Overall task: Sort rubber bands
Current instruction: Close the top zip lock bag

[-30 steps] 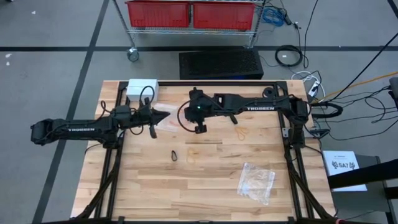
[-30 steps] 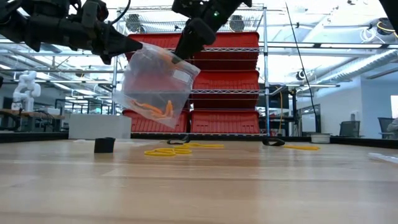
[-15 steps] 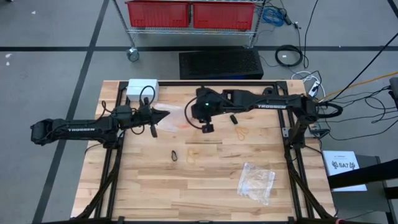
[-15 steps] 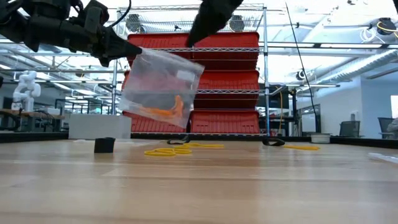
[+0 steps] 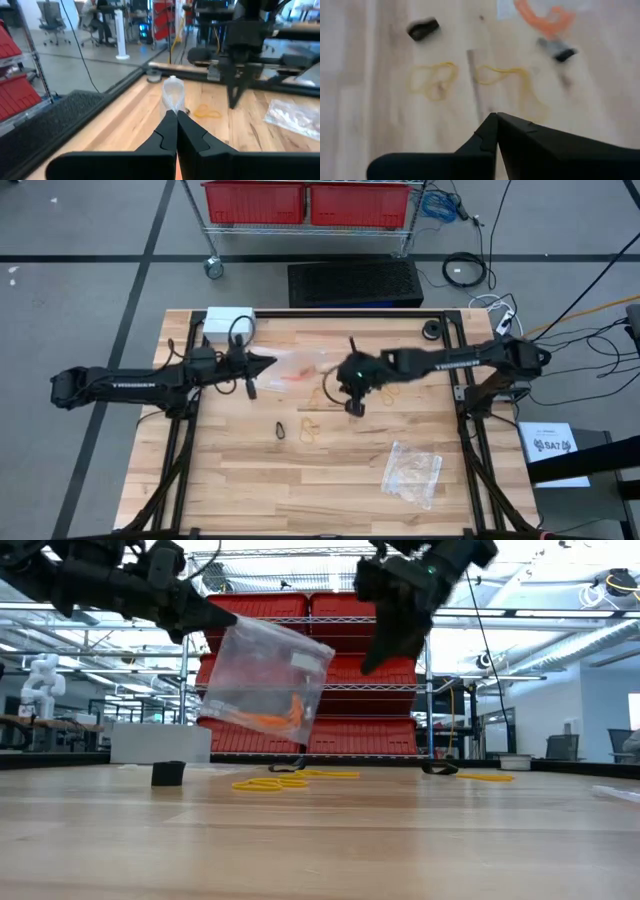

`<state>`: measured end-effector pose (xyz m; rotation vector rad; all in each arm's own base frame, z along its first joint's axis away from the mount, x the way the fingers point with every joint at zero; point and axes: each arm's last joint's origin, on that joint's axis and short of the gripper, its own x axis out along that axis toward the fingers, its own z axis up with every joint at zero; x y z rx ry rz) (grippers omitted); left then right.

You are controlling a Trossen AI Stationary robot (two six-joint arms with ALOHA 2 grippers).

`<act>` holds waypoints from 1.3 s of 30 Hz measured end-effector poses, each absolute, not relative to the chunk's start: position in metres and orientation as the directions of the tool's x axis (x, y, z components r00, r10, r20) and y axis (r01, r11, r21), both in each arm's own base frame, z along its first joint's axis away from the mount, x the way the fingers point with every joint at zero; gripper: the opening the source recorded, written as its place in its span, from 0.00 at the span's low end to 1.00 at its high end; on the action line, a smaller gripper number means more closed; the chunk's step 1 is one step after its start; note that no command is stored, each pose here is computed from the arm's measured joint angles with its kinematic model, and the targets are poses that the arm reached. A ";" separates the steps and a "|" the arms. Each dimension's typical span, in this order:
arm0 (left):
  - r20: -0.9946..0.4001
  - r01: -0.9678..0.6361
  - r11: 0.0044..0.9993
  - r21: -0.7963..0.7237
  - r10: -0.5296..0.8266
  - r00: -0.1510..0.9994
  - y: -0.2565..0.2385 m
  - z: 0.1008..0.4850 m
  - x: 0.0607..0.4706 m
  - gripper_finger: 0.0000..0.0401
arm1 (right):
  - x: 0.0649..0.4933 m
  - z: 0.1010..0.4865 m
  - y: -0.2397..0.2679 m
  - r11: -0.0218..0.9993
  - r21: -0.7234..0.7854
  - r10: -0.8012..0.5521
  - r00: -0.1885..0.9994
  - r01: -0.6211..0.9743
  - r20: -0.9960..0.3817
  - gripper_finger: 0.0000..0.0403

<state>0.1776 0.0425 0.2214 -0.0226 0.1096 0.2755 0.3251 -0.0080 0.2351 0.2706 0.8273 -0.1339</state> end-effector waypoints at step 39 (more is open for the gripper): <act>0.139 -0.167 0.940 -0.296 0.215 0.967 0.027 0.225 0.294 0.00 | 0.355 0.218 0.049 0.685 0.228 -0.691 0.717 0.692 -0.098 0.55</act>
